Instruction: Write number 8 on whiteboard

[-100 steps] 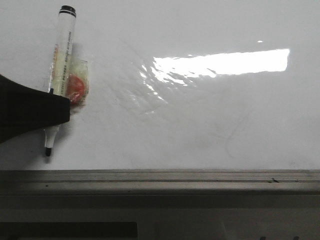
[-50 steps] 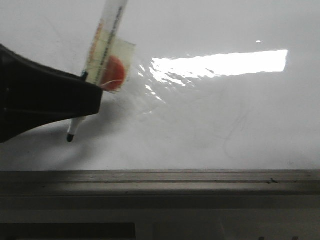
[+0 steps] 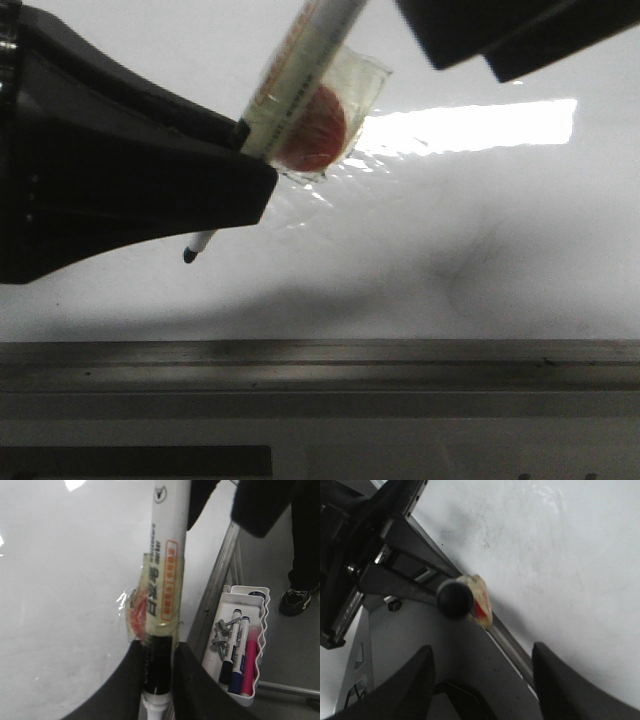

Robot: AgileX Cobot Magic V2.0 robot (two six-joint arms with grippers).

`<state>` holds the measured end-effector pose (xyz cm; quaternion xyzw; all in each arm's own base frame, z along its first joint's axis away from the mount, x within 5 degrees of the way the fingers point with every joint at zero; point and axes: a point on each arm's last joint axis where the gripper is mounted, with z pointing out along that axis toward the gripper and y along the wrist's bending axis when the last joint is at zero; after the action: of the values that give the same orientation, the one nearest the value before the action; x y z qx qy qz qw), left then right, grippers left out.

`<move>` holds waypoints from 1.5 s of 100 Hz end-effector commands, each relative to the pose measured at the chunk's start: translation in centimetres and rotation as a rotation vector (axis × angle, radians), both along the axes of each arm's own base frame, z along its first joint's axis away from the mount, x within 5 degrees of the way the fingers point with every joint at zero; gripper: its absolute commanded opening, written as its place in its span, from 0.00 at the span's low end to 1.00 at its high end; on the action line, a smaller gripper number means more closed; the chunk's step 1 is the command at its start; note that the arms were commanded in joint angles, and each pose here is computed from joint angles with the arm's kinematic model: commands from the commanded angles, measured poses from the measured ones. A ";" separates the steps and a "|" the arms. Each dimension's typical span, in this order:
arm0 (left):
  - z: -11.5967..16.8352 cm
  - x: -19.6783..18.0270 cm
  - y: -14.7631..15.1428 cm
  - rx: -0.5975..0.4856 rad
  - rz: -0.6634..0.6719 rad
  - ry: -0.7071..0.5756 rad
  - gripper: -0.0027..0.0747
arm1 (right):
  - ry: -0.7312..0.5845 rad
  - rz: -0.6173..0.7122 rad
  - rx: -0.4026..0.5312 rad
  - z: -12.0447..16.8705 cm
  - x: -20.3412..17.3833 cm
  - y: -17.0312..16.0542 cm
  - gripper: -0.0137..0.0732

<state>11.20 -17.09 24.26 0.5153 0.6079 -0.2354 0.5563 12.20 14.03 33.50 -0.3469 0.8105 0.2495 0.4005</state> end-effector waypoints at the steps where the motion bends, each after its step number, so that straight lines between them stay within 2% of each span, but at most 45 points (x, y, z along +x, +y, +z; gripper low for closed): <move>1: 1.6 -0.2 -0.6 -0.085 -0.036 -0.033 0.01 | -0.079 -0.003 0.087 2.0 0.8 1.1 0.59; 23: 1.5 -0.2 -0.6 -0.082 -0.035 -0.032 0.01 | -0.097 0.009 0.109 2.8 1.5 2.4 0.59; 30: 1.5 -0.2 -0.6 -0.082 -0.035 -0.032 0.01 | -0.098 0.007 0.109 2.7 1.7 2.5 0.56; 37: 1.6 -0.2 -0.6 -0.086 -0.037 -0.034 0.01 | -0.088 0.009 0.102 2.6 1.6 2.5 0.44; 52: 1.6 -0.2 -0.6 -0.090 -0.039 -0.035 0.04 | -0.075 0.008 0.098 2.5 1.6 2.5 0.07; 58: 1.6 -0.2 -0.6 -0.090 -0.038 -0.033 0.15 | -0.073 0.007 0.099 2.5 1.6 2.5 0.09; 70: 1.6 -0.2 -0.6 -0.107 -0.029 0.000 0.46 | -0.080 0.009 0.088 2.5 1.6 2.5 0.08; 77: 1.7 -0.1 -0.6 -0.129 -0.004 0.043 0.55 | -0.094 0.011 0.075 2.5 1.6 2.4 0.08; 96: 3.1 -0.7 0.8 -0.201 0.055 0.102 0.53 | -0.083 0.009 0.072 2.4 1.6 2.4 0.08; 114: 6.0 -2.4 4.7 -0.320 0.164 0.099 0.53 | -0.066 -0.011 0.094 2.5 1.7 2.4 0.08; 132: 7.6 -4.1 8.9 -0.400 0.272 0.063 0.53 | -0.124 -0.097 0.164 3.3 2.9 1.7 0.08; 150: 8.3 -4.9 10.6 -0.478 0.317 0.040 0.53 | -0.161 -0.179 0.172 5.5 4.2 0.1 0.08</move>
<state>6.64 -6.96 30.84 0.2876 0.6484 -0.2681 0.6519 15.71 15.03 35.98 -0.2854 0.8072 0.2503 0.4520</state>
